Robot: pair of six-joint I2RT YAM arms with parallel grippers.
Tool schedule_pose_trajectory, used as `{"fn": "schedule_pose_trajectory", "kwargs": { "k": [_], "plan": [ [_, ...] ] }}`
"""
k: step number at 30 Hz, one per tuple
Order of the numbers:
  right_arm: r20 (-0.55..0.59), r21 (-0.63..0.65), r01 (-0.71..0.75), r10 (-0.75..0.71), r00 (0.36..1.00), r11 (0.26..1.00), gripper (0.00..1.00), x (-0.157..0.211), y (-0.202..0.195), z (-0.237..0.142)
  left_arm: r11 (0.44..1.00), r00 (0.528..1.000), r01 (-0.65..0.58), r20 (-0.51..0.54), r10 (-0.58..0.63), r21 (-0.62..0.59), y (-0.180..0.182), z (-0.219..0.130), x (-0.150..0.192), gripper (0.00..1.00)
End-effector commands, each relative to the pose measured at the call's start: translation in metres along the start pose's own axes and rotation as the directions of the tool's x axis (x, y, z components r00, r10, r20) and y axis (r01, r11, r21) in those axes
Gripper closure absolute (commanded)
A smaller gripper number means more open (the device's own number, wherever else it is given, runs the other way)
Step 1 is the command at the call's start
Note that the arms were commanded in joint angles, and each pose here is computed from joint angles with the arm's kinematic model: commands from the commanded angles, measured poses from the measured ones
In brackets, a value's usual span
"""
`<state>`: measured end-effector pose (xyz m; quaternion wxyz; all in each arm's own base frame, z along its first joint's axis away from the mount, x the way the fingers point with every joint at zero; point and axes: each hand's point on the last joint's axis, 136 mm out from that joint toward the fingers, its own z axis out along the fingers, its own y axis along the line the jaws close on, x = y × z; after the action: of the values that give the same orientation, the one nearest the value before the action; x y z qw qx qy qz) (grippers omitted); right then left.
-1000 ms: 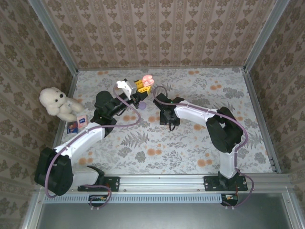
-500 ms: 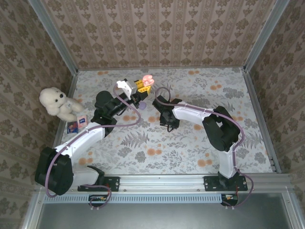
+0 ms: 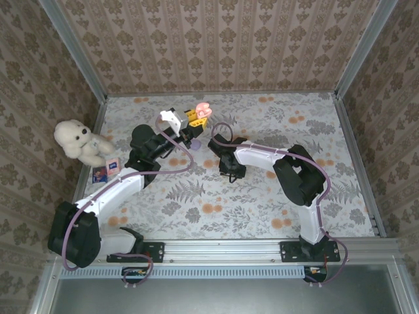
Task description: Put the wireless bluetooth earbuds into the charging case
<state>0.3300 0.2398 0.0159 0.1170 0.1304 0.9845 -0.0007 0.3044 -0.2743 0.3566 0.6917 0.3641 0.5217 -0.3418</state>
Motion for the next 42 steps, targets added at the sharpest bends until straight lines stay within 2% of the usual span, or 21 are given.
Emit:
{"fn": "schedule_pose_trajectory", "kwargs": {
  "k": [1,12,24,33,42],
  "plan": [
    [-0.02,0.017,-0.003,0.003,1.0,1.0,0.63,0.007,0.001,0.015,1.0,0.999,-0.005,0.042,0.005,0.001,0.001,0.001,-0.012,1.0],
    [0.027,-0.042,0.034,-0.033,0.999,0.999,0.77,0.0,0.007,0.003,1.0,0.999,-0.003,0.04,0.003,0.002,0.001,0.001,-0.012,1.0],
    [0.184,-0.063,0.089,-0.076,0.98,0.994,0.79,-0.021,-0.009,-0.046,1.0,1.0,-0.001,0.031,0.001,0.006,0.0,0.002,-0.009,1.0],
    [0.398,-0.116,0.19,-0.13,0.908,0.975,0.79,-0.049,-0.016,-0.124,1.0,1.0,0.006,0.016,-0.007,0.027,-0.003,0.004,-0.006,1.0],
    [0.666,-0.155,0.317,-0.138,0.733,0.936,0.79,-0.087,-0.024,-0.251,0.997,1.0,0.026,-0.009,-0.025,0.072,-0.012,0.004,0.001,1.0]
  ]
}}
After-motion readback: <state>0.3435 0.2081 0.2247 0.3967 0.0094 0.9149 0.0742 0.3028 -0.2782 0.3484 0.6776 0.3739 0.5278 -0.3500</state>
